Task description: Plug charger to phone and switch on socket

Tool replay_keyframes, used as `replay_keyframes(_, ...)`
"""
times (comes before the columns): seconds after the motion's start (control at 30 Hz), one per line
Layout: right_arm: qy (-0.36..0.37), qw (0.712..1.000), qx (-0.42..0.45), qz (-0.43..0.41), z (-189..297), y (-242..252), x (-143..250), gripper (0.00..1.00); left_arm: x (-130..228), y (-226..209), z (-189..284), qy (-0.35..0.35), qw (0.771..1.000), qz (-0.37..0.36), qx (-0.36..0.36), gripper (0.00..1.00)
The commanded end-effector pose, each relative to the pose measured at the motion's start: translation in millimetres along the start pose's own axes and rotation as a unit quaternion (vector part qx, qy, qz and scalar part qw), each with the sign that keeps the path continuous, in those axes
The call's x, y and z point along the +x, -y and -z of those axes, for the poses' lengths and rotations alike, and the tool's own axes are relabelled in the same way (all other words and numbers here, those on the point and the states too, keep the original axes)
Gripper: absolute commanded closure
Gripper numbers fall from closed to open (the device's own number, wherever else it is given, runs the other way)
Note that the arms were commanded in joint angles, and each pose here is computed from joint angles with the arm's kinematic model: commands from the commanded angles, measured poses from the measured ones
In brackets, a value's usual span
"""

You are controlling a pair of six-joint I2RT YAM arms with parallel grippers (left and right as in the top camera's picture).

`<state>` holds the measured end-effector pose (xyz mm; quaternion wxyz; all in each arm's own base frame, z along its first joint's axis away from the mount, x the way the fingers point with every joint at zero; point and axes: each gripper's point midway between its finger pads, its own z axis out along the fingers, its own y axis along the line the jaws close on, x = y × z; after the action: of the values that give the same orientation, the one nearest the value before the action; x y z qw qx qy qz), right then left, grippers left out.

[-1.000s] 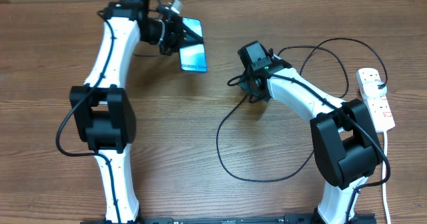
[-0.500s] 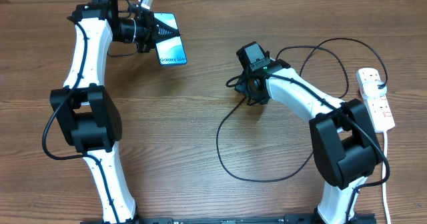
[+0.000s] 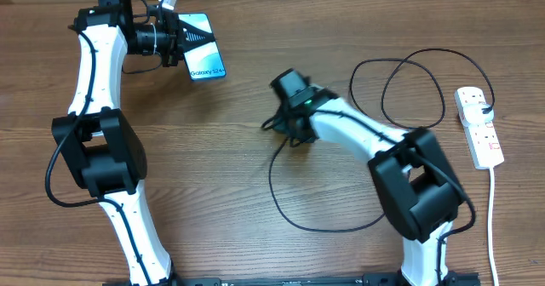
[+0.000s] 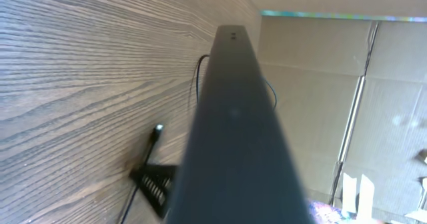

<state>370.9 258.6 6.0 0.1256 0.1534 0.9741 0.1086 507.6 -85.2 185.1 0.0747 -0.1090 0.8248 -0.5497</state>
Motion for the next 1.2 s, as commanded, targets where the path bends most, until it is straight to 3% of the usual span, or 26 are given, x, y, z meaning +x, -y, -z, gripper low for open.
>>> replay_keyframes(0.0,-0.030,0.995,-0.003,0.097,-17.0,-16.8,40.4,0.63,1.8,22.2,15.7,0.007,0.999,-0.021,0.030,0.96)
replay_keyframes(0.1,-0.028,0.980,-0.013,0.199,-15.3,-31.2,57.0,0.64,0.1,20.7,19.1,0.011,0.999,-0.019,0.030,0.96)
replay_keyframes(0.17,-0.035,0.963,-0.011,0.266,-12.3,-33.8,65.5,0.71,-0.8,20.0,21.1,0.013,0.999,-0.018,0.030,0.96)
replay_keyframes(0.23,-0.048,0.956,0.003,0.289,-5.4,-31.1,66.8,0.81,-1.7,19.2,22.9,0.015,0.999,-0.018,0.030,0.96)
replay_keyframes(0.3,-0.055,0.957,0.012,0.285,3.5,-31.3,62.0,0.81,-2.3,18.6,24.3,0.017,0.999,-0.017,0.030,0.96)
replay_keyframes(0.37,-0.055,0.959,0.015,0.276,13.3,-33.6,50.9,0.45,-2.5,18.4,24.6,0.017,0.999,-0.017,0.029,0.96)
replay_keyframes(0.43,-0.046,0.966,0.012,0.255,20.2,-37.8,37.2,0.34,-2.5,18.4,24.6,0.017,0.999,-0.017,0.029,0.96)
replay_keyframes(0.57,-0.010,0.981,-0.002,0.193,20.9,-43.7,9.1,0.36,-2.4,18.5,24.6,0.017,0.999,-0.017,0.030,0.96)
replay_keyframes(0.77,0.042,0.991,0.014,0.124,11.5,-41.4,-13.4,0.52,-2.3,18.5,24.6,0.017,0.999,-0.016,0.030,0.96)
replay_keyframes(1.17,0.067,0.989,0.041,0.125,-17.5,-33.8,-20.7,0.58,-2.0,19.6,24.6,0.016,0.999,-0.017,0.033,0.96)
